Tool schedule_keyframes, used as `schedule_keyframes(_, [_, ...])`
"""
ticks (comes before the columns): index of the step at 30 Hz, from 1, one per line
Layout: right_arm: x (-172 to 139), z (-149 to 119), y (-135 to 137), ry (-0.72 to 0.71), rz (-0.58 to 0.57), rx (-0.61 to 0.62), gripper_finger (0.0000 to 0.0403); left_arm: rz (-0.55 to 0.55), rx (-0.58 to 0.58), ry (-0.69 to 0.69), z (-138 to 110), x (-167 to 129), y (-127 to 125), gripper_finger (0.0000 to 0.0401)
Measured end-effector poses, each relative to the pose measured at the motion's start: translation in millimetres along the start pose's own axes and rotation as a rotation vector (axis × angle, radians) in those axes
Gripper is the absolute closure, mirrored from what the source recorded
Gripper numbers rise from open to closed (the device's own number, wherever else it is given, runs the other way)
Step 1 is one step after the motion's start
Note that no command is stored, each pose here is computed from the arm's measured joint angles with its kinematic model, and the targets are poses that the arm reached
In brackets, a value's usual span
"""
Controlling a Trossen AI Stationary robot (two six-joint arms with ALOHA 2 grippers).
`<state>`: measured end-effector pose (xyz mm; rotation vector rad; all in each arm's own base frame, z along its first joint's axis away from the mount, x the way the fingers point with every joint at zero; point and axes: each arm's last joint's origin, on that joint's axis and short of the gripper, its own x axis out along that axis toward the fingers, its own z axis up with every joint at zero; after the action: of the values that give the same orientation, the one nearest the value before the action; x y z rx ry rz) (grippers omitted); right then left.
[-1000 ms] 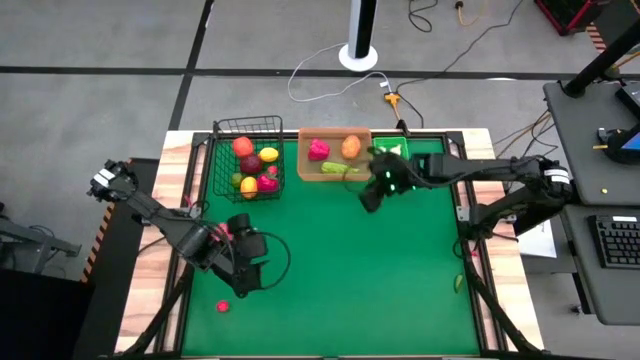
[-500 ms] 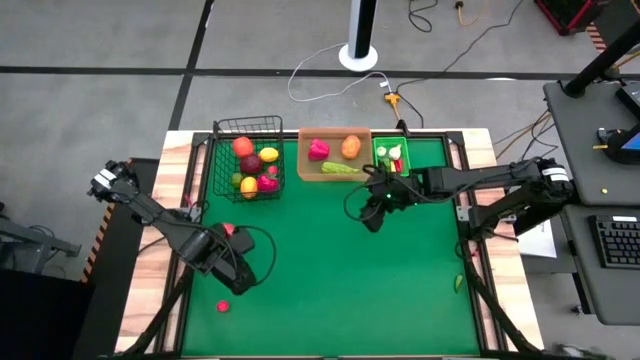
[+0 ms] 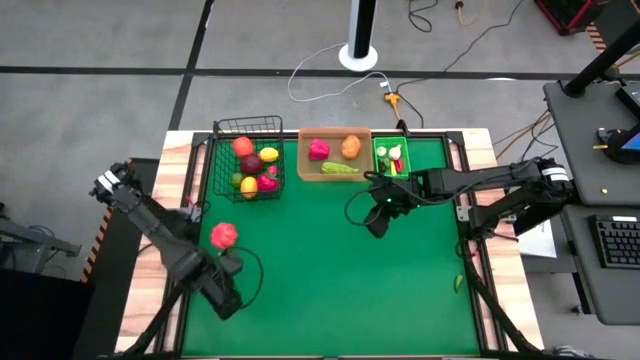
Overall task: Sort produce into baskets
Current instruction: Put the green chilli pepper into the green bin
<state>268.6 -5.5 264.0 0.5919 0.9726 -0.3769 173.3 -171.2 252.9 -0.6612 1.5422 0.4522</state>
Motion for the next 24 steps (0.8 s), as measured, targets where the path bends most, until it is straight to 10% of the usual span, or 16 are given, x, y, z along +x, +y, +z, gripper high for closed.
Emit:
schedule_keyframes(8, [-0.4,-2.3,-0.4,0.021,-0.012,-0.023,0.0222,0.089,-0.017,0.011,-20.0,24.5,-12.3,0.0133])
schedule_keyframes(24, [-35.5,-85.7,2.1,0.703,-0.395,0.265,0.0222,0.142,0.223,0.017,-19.2,42.4,-36.0,0.0126])
